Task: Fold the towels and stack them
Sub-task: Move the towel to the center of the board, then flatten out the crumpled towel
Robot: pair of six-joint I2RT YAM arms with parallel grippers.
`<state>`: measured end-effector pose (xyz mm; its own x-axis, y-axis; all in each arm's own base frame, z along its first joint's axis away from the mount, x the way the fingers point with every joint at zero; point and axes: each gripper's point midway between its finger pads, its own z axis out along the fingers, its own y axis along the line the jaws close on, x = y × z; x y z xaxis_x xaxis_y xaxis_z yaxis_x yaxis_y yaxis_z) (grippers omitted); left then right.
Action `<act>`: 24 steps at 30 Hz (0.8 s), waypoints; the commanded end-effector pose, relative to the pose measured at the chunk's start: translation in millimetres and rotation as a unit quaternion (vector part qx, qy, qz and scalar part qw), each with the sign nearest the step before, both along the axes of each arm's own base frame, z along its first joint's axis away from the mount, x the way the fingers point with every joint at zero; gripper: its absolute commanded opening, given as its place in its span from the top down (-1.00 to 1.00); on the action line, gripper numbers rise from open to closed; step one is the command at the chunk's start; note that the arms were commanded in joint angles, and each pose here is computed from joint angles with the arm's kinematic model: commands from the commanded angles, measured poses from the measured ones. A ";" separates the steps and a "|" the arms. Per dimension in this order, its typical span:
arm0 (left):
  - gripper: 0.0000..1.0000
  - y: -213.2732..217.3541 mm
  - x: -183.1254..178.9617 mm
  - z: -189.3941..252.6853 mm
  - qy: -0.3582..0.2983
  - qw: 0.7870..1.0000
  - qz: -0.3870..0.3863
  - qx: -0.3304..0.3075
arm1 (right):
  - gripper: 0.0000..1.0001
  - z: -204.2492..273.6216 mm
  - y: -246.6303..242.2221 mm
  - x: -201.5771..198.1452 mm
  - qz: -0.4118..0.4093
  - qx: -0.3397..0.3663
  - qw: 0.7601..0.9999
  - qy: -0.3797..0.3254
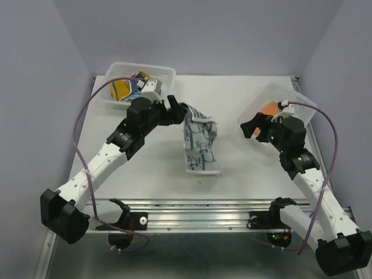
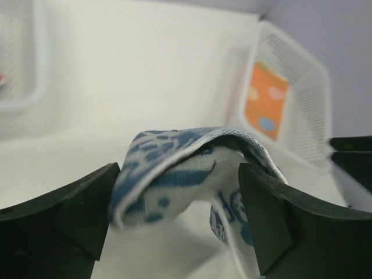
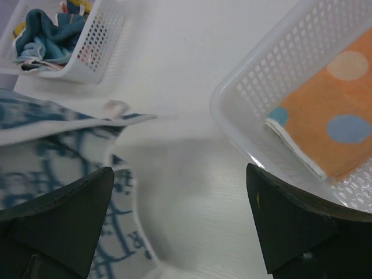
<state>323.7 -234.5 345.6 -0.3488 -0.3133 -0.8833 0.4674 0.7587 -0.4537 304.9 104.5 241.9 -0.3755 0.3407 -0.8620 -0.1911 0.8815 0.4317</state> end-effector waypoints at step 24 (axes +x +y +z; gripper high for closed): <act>-0.98 17.6 -146.5 -268.2 0.365 0.930 -0.003 0.040 | -0.94 -163.7 58.8 -101.7 0.037 -0.142 0.949 0.280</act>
